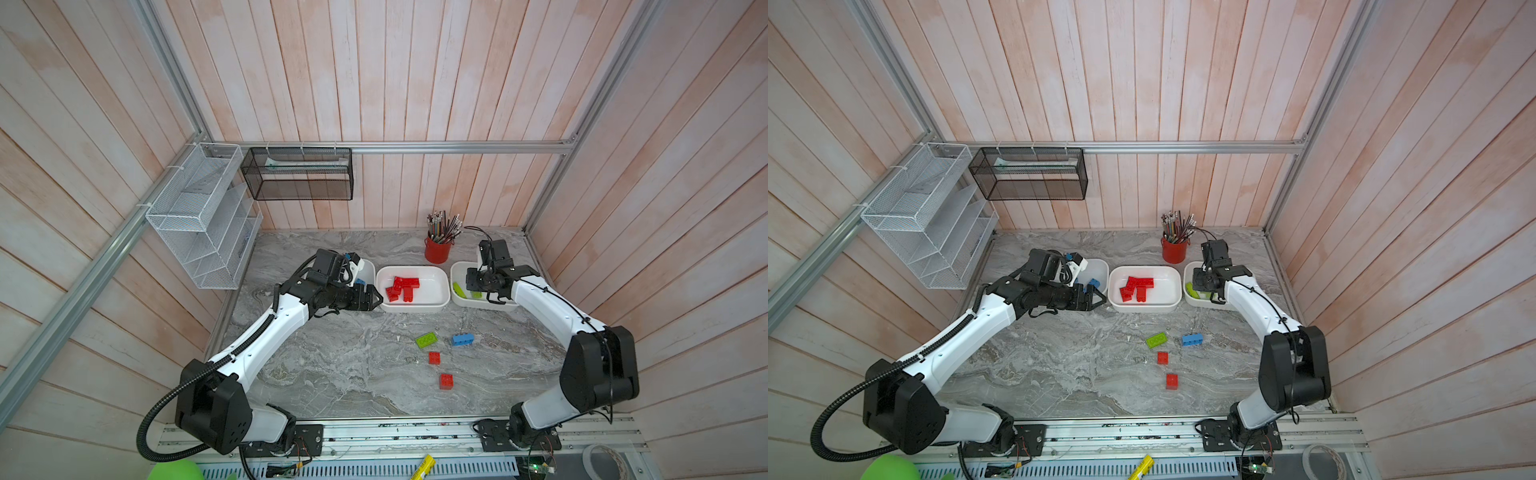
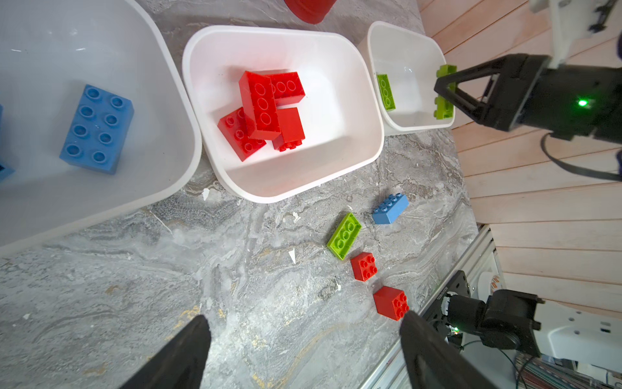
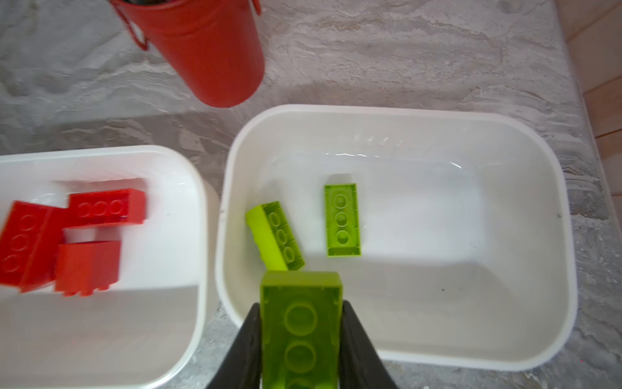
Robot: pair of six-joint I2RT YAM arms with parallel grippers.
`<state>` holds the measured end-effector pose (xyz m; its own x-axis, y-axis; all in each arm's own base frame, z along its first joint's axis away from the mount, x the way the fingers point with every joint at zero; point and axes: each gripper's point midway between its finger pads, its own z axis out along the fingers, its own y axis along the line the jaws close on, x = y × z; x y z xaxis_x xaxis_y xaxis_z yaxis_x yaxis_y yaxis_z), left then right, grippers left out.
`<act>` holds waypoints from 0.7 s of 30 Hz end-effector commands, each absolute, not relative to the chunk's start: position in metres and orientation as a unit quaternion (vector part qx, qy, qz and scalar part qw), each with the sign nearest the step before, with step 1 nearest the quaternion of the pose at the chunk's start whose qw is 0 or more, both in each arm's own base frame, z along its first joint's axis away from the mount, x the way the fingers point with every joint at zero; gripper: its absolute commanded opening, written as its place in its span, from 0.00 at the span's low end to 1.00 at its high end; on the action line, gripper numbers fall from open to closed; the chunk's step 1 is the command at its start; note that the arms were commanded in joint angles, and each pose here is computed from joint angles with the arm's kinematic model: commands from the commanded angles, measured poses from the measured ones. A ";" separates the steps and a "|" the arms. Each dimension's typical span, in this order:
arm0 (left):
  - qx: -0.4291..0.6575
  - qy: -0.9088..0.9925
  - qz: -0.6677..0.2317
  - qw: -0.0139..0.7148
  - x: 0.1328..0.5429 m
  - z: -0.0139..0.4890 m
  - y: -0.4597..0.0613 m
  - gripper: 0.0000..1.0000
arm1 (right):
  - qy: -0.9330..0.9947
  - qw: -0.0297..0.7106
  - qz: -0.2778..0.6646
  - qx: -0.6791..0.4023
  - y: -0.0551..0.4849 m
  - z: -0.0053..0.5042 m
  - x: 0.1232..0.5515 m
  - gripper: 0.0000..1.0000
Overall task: Sort the legos into containers by color
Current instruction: Place the lego in the container.
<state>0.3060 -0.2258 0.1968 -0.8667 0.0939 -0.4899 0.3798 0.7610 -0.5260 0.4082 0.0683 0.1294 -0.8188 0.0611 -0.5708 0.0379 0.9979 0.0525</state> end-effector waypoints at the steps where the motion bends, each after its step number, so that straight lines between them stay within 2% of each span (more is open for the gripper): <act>1: 0.133 0.902 -0.336 0.236 0.313 0.209 -0.234 0.90 | 0.954 0.297 0.043 -0.001 0.067 0.120 0.430 0.25; 11: 0.129 0.907 -0.329 0.228 0.318 0.201 -0.235 0.90 | 0.970 0.239 0.053 -0.003 0.051 0.064 0.456 0.31; 13: 0.129 0.908 -0.328 0.227 0.318 0.200 -0.235 0.90 | 0.973 0.226 0.047 -0.008 0.050 0.057 0.456 0.37; 17: 0.133 0.909 -0.322 0.228 0.318 0.202 -0.233 0.90 | 0.970 0.238 0.044 -0.013 0.051 0.075 0.455 0.58; 18: 0.134 0.910 -0.320 0.228 0.318 0.202 -0.232 0.90 | 0.969 0.245 0.042 -0.016 0.052 0.085 0.455 0.61; 21: 0.134 0.911 -0.314 0.229 0.318 0.202 -0.228 0.90 | 0.964 0.260 0.033 -0.036 0.061 0.114 0.445 0.62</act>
